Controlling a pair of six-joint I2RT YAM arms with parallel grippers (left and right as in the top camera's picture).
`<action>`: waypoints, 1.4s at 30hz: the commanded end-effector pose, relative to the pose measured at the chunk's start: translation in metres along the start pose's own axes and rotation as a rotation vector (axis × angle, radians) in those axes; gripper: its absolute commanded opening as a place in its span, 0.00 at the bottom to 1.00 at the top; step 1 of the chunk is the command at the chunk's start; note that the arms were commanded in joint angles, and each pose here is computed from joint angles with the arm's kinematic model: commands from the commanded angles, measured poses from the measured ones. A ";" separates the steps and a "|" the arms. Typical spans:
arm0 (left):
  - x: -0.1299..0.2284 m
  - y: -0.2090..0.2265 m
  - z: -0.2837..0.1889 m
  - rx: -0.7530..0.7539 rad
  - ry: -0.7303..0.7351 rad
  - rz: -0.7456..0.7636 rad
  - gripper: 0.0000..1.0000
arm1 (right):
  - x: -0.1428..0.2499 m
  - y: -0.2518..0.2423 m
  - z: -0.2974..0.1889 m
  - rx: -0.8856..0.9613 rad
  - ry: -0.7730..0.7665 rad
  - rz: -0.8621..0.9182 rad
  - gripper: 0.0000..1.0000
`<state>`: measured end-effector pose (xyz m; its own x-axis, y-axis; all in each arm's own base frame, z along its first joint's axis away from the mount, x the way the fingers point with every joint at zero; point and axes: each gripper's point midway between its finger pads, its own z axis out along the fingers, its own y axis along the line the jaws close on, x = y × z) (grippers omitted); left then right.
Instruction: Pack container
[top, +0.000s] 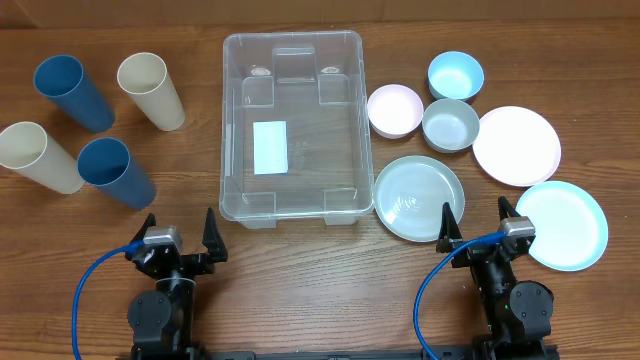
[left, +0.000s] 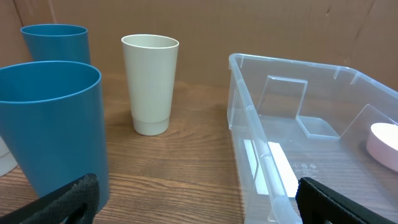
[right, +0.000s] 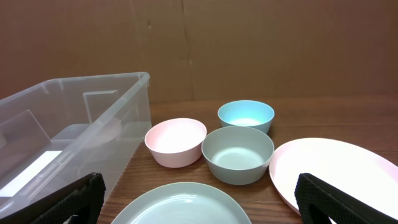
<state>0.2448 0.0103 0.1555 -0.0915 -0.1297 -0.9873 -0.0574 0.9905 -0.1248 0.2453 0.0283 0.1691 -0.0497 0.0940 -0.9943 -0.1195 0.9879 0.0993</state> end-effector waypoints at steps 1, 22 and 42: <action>0.000 -0.001 0.000 0.006 -0.005 0.015 1.00 | 0.001 0.000 0.000 0.003 -0.008 -0.003 1.00; 0.000 -0.001 0.000 0.006 -0.005 0.014 1.00 | 0.001 -0.001 0.000 0.004 -0.008 -0.003 1.00; 0.000 -0.001 0.000 0.006 -0.005 0.015 1.00 | -0.091 0.024 -0.038 -0.022 0.254 0.260 1.00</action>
<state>0.2448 0.0103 0.1555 -0.0915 -0.1297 -0.9873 -0.0574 0.9905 -0.1248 0.2107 0.0364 0.2303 -0.2861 0.2984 -0.9106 -0.0981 0.9362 0.3376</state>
